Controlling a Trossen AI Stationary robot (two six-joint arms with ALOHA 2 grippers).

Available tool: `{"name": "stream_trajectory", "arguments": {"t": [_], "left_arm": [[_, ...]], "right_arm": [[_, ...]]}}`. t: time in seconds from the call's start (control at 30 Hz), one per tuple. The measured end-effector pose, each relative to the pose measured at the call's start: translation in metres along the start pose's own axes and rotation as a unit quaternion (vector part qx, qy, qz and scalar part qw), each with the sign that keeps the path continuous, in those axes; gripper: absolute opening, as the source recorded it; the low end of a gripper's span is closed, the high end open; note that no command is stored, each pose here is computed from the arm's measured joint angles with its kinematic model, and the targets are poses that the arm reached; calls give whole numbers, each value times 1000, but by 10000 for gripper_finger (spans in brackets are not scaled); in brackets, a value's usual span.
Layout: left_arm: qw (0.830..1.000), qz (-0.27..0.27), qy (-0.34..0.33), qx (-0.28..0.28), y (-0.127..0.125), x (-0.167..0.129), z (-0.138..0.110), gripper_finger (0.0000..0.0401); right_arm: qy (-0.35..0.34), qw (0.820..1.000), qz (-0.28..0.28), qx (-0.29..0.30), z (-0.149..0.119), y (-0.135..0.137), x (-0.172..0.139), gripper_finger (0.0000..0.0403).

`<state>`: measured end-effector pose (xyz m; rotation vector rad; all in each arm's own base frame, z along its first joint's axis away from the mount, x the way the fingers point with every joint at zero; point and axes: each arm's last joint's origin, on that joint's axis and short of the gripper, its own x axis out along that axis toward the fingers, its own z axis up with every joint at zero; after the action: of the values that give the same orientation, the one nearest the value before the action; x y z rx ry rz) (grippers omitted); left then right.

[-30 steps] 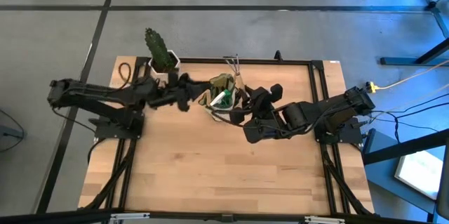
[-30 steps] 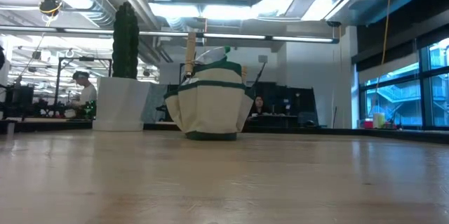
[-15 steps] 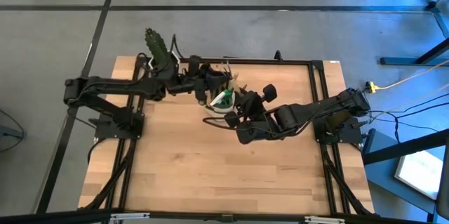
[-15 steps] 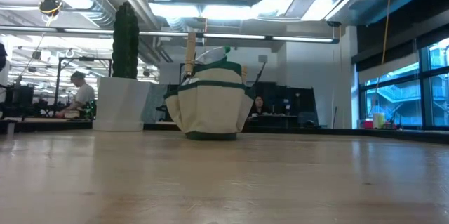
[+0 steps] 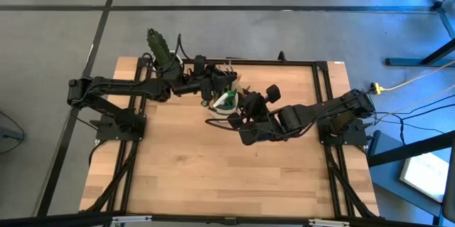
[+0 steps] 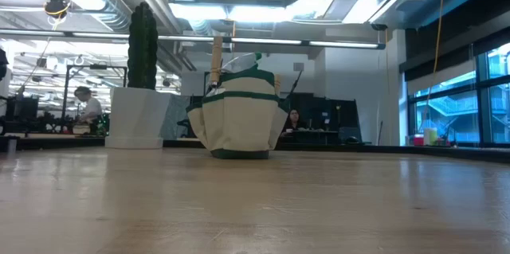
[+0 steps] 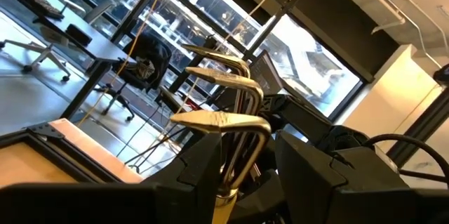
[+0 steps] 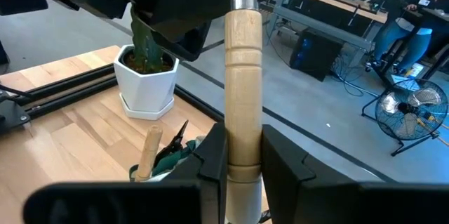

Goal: Pick & Place Garden tools in Gardening bag
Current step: Put the hand rake into the gardening bag

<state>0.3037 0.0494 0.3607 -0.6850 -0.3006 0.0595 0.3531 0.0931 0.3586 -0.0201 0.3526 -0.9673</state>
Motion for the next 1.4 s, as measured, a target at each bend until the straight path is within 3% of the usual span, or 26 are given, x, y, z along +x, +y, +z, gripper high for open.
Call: {"name": "stream_trajectory", "arguments": {"t": [0.2, 0.67, 0.83, 1.03, 1.13, 1.4], "left_arm": [[1000, 6, -4, -8, 0, 0, 0, 120], [1000, 15, -3, -12, 2, 0, -1, 23], [1000, 17, -3, -10, 2, 0, -1, 14], [999, -17, 14, -24, -2, 0, -1, 15], [999, -18, 24, -23, -2, -1, -1, 12], [999, 14, 32, 19, -1, -14, 14, 11]], "right_arm": [[0, 1000, 0, 0, 0, 0, 0, 58], [5, 1000, -1, -8, -1, -1, 0, 58], [7, 1000, 2, -6, -1, -2, 0, 60], [29, 999, 28, -16, -4, 1, -1, 154], [64, 995, 70, -21, -6, 3, -1, 193], [158, 967, 199, -1, -7, 11, -8, 227]]}}
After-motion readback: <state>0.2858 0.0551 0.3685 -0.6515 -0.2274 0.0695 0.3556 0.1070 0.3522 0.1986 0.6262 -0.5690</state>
